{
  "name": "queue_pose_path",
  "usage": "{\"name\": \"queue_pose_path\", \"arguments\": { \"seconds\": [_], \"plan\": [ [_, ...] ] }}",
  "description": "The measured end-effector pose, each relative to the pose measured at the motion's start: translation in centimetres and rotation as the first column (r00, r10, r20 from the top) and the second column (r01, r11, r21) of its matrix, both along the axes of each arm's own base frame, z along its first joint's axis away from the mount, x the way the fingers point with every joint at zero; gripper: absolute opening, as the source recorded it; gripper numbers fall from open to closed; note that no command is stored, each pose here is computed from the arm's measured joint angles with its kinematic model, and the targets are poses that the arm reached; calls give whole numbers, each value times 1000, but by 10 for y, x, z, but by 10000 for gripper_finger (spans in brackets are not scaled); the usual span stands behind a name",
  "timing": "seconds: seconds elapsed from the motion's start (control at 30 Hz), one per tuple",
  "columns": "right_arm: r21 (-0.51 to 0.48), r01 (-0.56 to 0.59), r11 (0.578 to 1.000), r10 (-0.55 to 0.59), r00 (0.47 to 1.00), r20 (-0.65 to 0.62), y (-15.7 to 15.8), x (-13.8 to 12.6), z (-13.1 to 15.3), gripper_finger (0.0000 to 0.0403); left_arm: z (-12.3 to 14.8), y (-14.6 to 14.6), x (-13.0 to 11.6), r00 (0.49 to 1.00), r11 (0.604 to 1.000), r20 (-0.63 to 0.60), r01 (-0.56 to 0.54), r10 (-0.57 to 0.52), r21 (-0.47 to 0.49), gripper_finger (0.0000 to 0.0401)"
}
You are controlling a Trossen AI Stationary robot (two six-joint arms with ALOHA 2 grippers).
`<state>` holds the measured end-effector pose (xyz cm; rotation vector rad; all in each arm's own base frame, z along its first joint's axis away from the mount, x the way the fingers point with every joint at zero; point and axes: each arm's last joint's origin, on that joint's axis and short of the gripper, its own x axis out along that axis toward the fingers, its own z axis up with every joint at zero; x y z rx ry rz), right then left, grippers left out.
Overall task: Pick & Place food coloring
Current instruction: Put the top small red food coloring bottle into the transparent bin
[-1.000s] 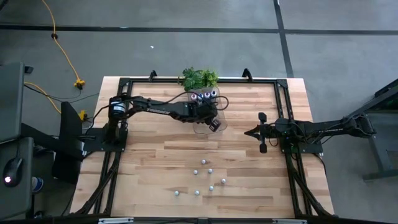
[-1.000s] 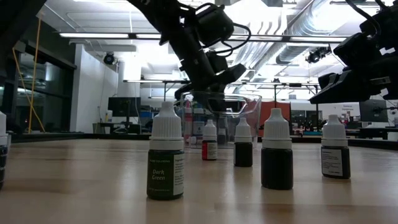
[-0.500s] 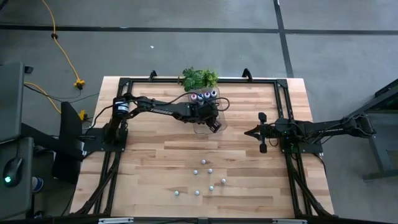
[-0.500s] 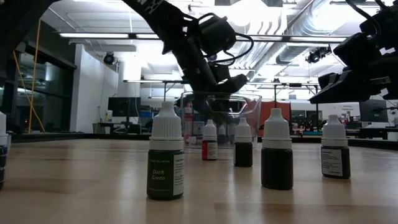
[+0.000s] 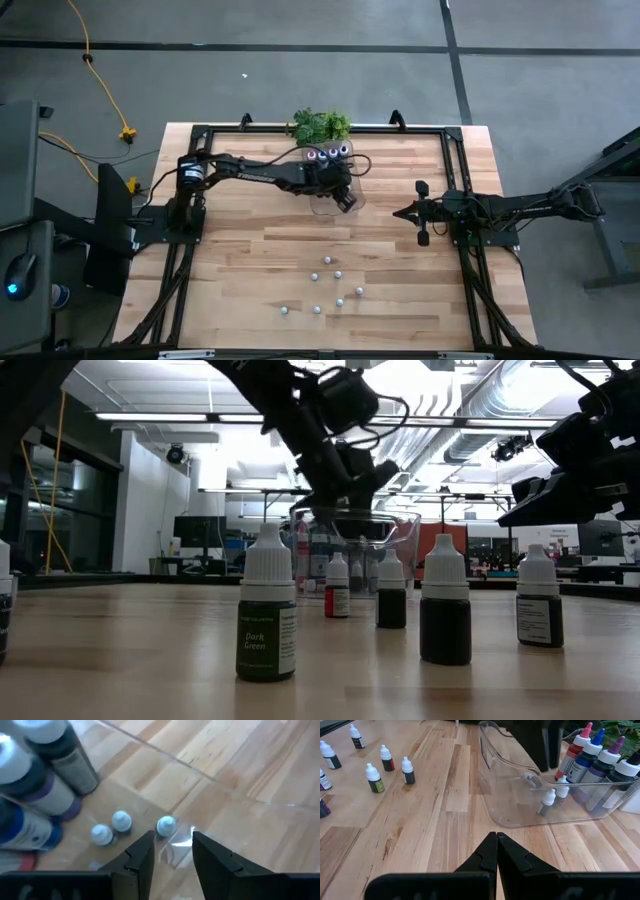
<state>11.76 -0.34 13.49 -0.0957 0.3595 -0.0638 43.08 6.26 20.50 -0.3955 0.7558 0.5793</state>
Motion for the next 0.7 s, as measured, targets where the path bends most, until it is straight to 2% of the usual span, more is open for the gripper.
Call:
{"name": "queue_pose_path", "arguments": {
  "seconds": [0.33,0.7],
  "plan": [
    [1,-3,1000,3,1000,-2,0,0,0,0,40,-17,-16,999,998,30,35,-36,50,124],
    [1,-3,1000,3,1000,1,0,0,0,0,78,-47,-32,977,981,114,167,-178,98,124]
  ]
}}
